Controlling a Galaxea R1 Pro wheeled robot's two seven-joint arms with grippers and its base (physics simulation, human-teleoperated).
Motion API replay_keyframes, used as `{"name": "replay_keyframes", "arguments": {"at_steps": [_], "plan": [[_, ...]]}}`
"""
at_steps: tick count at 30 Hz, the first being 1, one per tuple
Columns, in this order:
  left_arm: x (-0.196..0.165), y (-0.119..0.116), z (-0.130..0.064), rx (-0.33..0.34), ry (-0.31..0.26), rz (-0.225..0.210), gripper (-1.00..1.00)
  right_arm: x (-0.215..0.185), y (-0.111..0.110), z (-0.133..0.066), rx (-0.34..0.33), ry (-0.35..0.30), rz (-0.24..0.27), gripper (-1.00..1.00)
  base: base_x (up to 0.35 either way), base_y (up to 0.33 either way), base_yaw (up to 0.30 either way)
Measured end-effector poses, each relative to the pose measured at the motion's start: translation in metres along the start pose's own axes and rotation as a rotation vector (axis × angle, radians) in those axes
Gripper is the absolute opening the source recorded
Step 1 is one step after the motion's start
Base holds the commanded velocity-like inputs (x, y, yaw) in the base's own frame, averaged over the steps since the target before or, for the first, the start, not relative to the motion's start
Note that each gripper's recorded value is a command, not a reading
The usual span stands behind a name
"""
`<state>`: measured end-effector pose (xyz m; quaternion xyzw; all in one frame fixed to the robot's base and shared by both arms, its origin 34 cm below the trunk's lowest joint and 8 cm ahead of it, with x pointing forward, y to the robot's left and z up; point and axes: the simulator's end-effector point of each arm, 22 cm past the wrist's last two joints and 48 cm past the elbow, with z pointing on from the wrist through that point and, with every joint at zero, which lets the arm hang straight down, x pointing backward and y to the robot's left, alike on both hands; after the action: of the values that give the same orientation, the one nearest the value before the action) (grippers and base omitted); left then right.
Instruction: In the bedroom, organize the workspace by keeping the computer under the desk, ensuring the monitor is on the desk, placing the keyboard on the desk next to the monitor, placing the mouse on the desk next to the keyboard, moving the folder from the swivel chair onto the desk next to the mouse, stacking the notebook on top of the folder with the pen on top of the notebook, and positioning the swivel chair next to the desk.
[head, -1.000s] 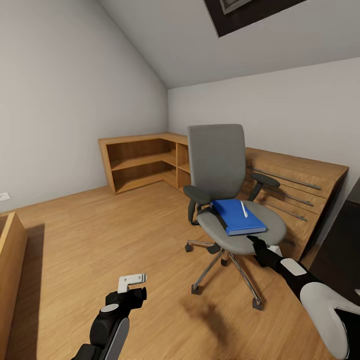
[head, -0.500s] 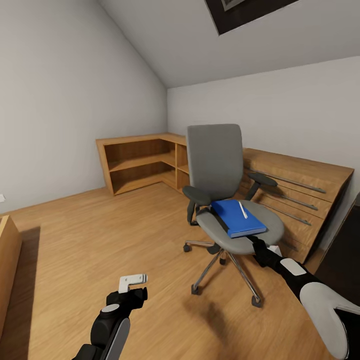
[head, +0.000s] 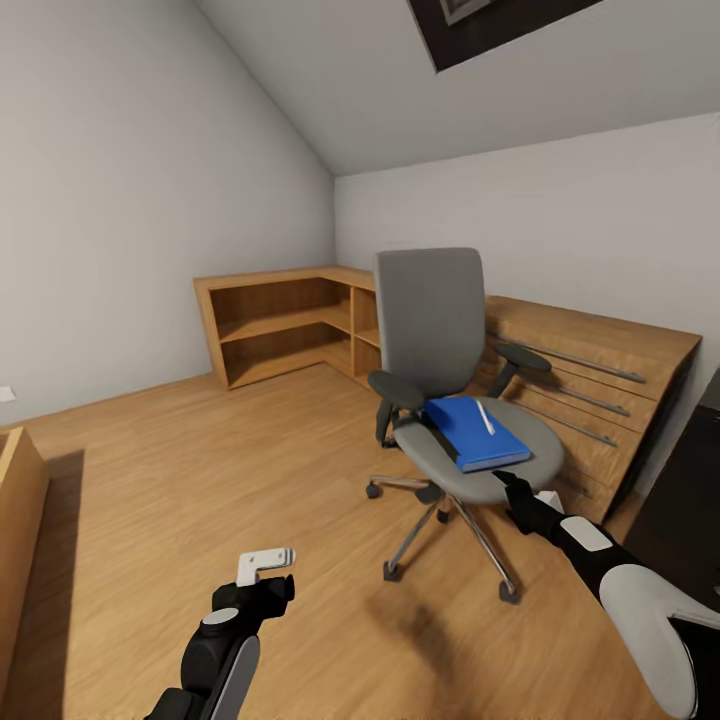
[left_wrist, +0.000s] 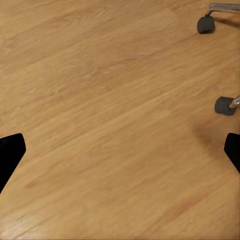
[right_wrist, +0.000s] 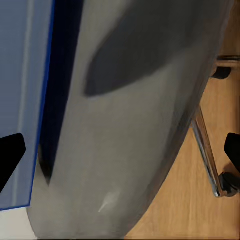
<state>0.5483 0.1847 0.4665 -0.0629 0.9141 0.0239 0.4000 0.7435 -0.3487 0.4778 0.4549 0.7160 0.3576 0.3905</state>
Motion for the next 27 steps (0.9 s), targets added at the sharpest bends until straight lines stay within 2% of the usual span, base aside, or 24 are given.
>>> {"name": "replay_keyframes", "arguments": {"at_steps": [22, 27], "plan": [[0.0000, 0.0005, 0.0002, -0.002, 0.000, 0.000, 1.00, -0.0002, -0.0004, 0.0002, 0.001, -0.001, -0.001, 1.00, -0.311, 0.000, 0.000], [-0.0005, 0.0005, -0.0001, -0.002, -0.001, -0.001, 1.00, -0.0002, 0.0000, 0.0001, 0.000, -0.001, -0.002, 1.00, -0.179, 0.000, 0.000]]}}
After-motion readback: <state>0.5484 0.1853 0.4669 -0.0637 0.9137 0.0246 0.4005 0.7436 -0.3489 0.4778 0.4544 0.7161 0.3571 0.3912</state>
